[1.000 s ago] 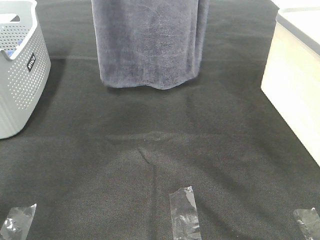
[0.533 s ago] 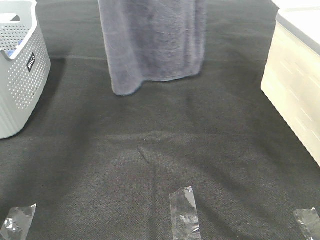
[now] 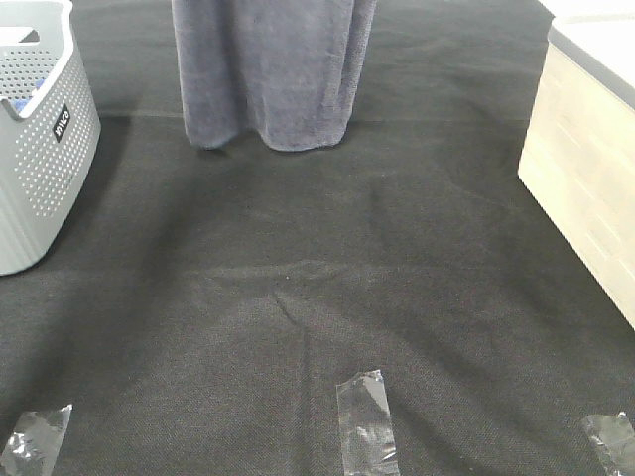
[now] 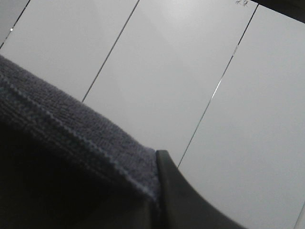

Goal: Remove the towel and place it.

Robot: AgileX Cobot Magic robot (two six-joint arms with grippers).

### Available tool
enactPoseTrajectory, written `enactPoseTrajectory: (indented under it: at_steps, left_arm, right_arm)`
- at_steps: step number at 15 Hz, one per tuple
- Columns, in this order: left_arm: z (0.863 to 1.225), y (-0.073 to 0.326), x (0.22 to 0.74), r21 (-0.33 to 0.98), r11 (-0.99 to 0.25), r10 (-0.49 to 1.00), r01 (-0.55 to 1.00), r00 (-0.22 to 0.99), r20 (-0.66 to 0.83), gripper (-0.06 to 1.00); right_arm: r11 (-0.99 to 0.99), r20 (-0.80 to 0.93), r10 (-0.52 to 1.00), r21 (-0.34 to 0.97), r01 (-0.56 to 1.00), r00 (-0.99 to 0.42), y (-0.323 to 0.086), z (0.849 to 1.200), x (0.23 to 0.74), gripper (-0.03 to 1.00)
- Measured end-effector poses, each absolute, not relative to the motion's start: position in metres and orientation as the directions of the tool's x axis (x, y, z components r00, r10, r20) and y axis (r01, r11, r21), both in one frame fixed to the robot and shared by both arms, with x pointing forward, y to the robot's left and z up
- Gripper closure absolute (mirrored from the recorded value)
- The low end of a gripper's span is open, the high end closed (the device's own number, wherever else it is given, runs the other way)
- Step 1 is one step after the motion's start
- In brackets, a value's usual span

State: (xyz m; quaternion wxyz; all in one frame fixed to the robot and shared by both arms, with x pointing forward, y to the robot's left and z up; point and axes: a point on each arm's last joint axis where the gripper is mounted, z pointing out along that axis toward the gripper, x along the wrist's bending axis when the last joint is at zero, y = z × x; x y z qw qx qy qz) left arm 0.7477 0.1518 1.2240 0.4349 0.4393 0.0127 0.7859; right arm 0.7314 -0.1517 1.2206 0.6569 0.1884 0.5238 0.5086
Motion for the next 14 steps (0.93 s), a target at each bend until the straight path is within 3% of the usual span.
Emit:
enactPoseTrajectory:
  at_steps: [14]
  left_arm:
    - [1.205,0.153,0.762,0.499,-0.628,0.703,-0.597,-0.159,0.693,0.94]
  right_arm:
    - [0.440,-0.514,0.854,0.797,-0.413,-0.081,-0.155,1.210,0.738,0.95]
